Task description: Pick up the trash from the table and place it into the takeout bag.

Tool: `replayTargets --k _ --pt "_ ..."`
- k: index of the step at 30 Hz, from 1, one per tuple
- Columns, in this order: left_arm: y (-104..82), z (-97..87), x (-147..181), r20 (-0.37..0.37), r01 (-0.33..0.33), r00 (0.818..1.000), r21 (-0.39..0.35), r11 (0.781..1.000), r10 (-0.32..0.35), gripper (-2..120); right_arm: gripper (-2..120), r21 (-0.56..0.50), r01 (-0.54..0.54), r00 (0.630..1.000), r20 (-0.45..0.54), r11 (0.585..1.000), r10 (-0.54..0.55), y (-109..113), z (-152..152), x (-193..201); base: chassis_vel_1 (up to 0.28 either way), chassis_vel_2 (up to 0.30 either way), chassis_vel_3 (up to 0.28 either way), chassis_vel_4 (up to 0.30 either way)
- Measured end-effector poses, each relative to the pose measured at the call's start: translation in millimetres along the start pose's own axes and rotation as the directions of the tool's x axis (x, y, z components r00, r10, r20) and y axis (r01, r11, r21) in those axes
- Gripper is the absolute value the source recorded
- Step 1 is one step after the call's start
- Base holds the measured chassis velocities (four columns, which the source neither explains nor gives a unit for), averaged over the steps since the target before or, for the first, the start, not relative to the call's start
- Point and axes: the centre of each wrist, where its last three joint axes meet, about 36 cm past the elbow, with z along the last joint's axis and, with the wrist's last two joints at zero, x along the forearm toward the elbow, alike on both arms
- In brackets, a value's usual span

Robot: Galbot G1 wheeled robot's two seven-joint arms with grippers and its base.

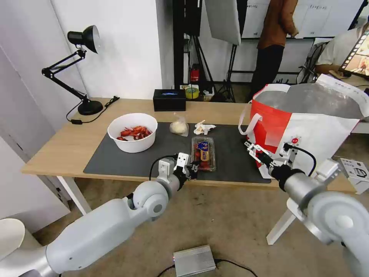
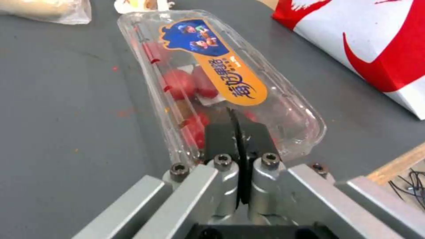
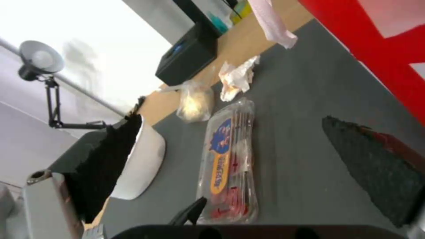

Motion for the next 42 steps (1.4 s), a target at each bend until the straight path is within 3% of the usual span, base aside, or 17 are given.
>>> replayTargets --k 6,14,24,42 --pt "-0.5 -0.5 0 -0.002 0.005 1.000 0.000 1.000 -0.005 0 100 0.004 -0.043 0.994 -0.102 0.999 0.043 5 -16 -34 0.000 0.000 0.000 0.000" --pt "-2.1 2.2 -3 -0.011 0.008 1.000 0.003 1.000 -0.008 0 100 0.018 -0.117 0.977 -0.179 0.993 0.118 10 -10 -84 0.000 0.000 0.000 0.000" --pt "-2.8 -0.6 -5 -0.013 0.015 1.000 0.016 1.000 -0.015 0 100 0.007 -0.147 0.964 -0.222 0.989 0.145 21 -1 -134 0.000 0.000 0.000 0.000" --pt "-3.1 -1.8 -5 -0.003 0.017 1.000 0.037 0.999 -0.017 0 100 0.036 -0.192 0.949 -0.246 0.981 0.195 42 -6 -174 0.000 0.000 0.000 0.000"
